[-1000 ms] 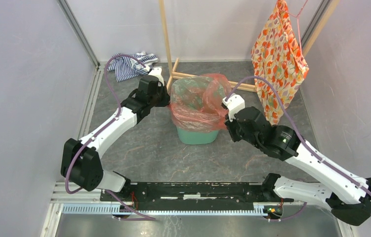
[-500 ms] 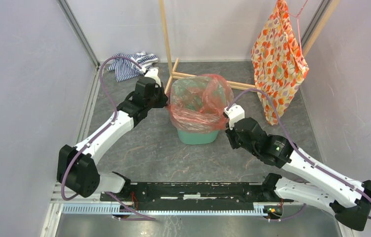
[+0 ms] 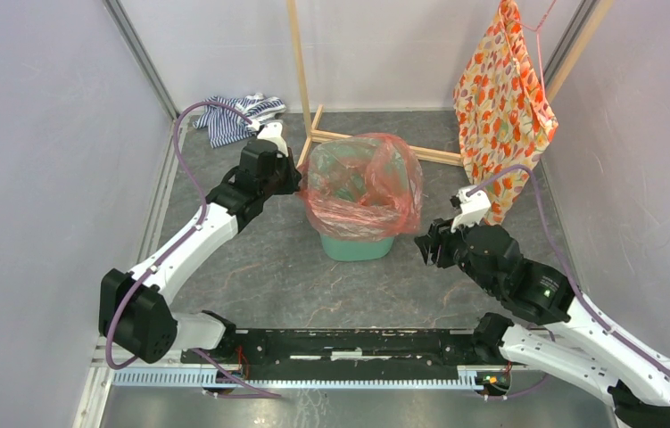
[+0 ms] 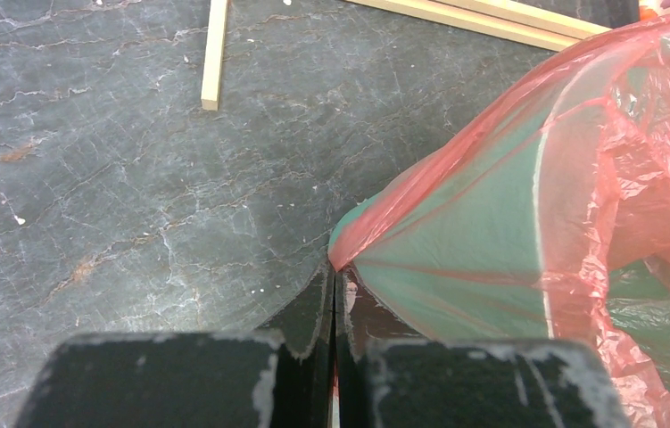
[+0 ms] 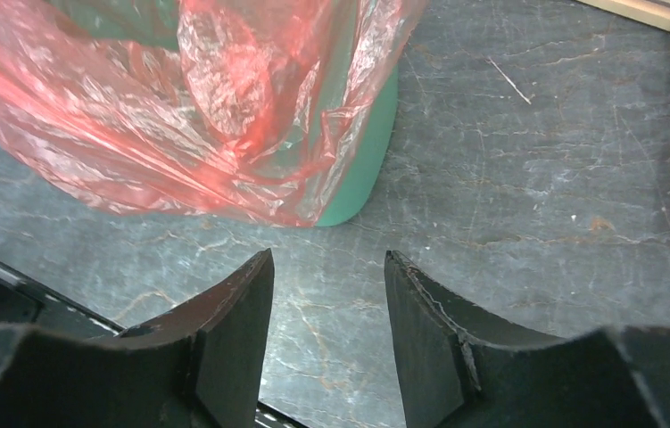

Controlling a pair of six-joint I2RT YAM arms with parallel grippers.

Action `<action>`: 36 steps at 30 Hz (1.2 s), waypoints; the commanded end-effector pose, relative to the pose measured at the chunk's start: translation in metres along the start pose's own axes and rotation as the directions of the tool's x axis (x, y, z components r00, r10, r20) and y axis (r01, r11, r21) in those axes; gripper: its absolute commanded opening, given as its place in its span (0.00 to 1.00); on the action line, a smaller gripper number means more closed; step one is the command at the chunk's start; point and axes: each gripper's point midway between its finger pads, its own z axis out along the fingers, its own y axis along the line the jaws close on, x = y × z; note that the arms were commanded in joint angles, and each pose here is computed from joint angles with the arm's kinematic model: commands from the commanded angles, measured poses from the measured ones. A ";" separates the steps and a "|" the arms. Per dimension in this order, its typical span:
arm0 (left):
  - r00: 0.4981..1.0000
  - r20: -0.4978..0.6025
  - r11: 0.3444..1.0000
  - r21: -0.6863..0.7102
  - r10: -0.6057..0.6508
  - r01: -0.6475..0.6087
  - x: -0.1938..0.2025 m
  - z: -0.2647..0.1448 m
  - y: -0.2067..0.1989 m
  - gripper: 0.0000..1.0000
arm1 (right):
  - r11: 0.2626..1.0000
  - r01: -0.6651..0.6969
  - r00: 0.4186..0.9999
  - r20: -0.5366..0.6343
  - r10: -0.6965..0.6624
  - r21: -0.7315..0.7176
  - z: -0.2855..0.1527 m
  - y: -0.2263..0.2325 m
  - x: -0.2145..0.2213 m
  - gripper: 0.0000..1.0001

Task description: Put the trash bags into the trash bin

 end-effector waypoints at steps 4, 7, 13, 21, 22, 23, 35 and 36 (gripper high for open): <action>0.999 0.033 1.000 0.023 0.004 -0.005 -0.013 -0.008 -0.004 0.02 | 0.971 -0.240 0.962 0.139 0.236 0.009 -0.016 -0.002 -0.036 0.71; 0.999 0.036 1.000 0.031 0.004 -0.005 -0.015 -0.008 -0.006 0.02 | 0.949 -0.313 0.930 0.216 0.298 0.038 -0.023 -0.014 -0.049 0.80; 0.999 0.037 0.999 0.038 0.000 -0.002 -0.016 -0.009 -0.008 0.02 | 0.911 -0.411 0.877 0.279 0.392 0.012 -0.018 -0.008 -0.067 0.82; 0.999 0.035 0.999 0.049 -0.004 0.002 -0.017 -0.007 -0.010 0.02 | 0.877 -0.479 0.839 0.283 0.465 -0.020 0.002 0.003 -0.068 0.81; 0.999 0.036 0.999 0.049 -0.004 0.002 -0.017 -0.007 -0.010 0.02 | 0.873 -0.487 0.836 0.277 0.474 -0.026 0.005 0.004 -0.067 0.80; 0.999 0.037 0.999 0.051 -0.004 0.002 -0.017 -0.007 -0.011 0.02 | 0.869 -0.494 0.833 0.270 0.483 -0.028 0.008 0.005 -0.065 0.79; 0.999 0.032 0.998 0.058 -0.005 0.003 -0.017 -0.007 -0.012 0.02 | 0.823 -0.564 0.798 0.210 0.564 -0.066 0.023 0.007 -0.030 0.63; 1.000 0.031 0.998 0.057 -0.005 0.003 -0.017 -0.007 -0.012 0.02 | 0.818 -0.570 0.794 0.209 0.572 -0.076 0.024 0.008 -0.028 0.62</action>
